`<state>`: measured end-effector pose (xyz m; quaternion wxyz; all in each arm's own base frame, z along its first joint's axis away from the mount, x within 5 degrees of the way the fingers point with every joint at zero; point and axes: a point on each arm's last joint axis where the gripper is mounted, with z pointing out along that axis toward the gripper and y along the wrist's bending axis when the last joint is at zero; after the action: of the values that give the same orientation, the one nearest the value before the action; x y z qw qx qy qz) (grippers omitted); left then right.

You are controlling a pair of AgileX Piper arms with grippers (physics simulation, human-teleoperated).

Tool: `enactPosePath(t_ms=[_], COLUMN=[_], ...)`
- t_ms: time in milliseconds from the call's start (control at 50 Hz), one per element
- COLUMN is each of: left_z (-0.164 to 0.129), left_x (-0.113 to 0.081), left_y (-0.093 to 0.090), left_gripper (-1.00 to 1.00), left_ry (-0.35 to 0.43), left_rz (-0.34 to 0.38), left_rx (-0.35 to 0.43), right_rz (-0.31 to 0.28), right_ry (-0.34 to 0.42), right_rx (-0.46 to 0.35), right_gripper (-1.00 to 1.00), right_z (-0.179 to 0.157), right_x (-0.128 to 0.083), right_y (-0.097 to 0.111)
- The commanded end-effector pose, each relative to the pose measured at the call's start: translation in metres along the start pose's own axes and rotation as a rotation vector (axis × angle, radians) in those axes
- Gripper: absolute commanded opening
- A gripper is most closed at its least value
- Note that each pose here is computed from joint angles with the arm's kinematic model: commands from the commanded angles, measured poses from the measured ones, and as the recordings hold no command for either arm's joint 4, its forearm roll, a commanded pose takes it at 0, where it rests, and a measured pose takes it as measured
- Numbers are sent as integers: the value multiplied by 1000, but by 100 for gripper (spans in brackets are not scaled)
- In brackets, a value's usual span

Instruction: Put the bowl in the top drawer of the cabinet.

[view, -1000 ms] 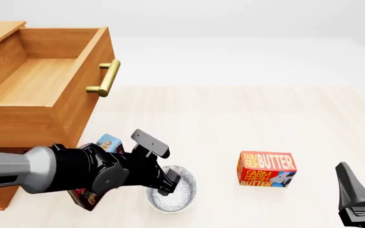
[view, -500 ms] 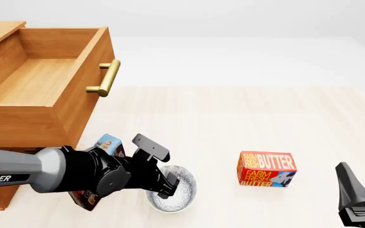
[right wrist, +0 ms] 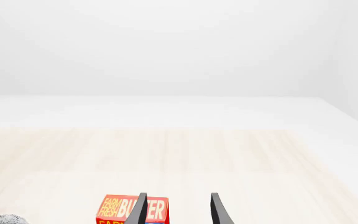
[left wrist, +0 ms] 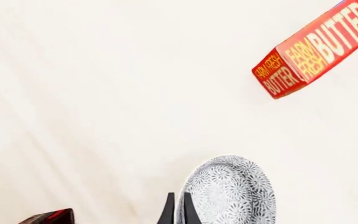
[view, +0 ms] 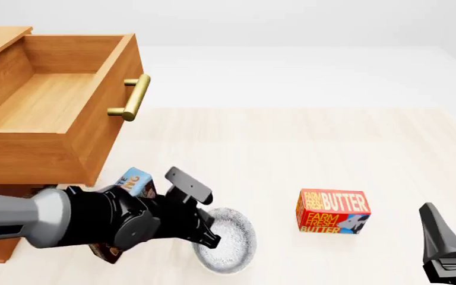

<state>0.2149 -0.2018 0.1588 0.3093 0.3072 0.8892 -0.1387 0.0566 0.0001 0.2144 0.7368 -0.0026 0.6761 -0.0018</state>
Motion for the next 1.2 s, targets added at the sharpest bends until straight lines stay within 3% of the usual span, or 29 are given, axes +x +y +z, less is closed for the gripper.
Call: enactPosePath(t_ms=[20, 420, 720, 1200], left_z=[-34, -69, -84, -116], left_x=[-18, -27, -30, -25], left_y=[-1, -14, -13, -13], left_gripper=[-100, -100, -100, -100], left_ry=[-79, -161, -195, -263], left_rz=[44, 87, 123, 243], left_rx=[3, 39, 36, 26], right_rz=[-1, 0, 0, 0], right_ry=[0, 0, 0, 0], right_rx=[0, 0, 0, 0], right_gripper=[100, 100, 100, 100], right_z=[0, 0, 0, 0], right_x=[0, 0, 0, 0], right_y=[0, 0, 0, 0])
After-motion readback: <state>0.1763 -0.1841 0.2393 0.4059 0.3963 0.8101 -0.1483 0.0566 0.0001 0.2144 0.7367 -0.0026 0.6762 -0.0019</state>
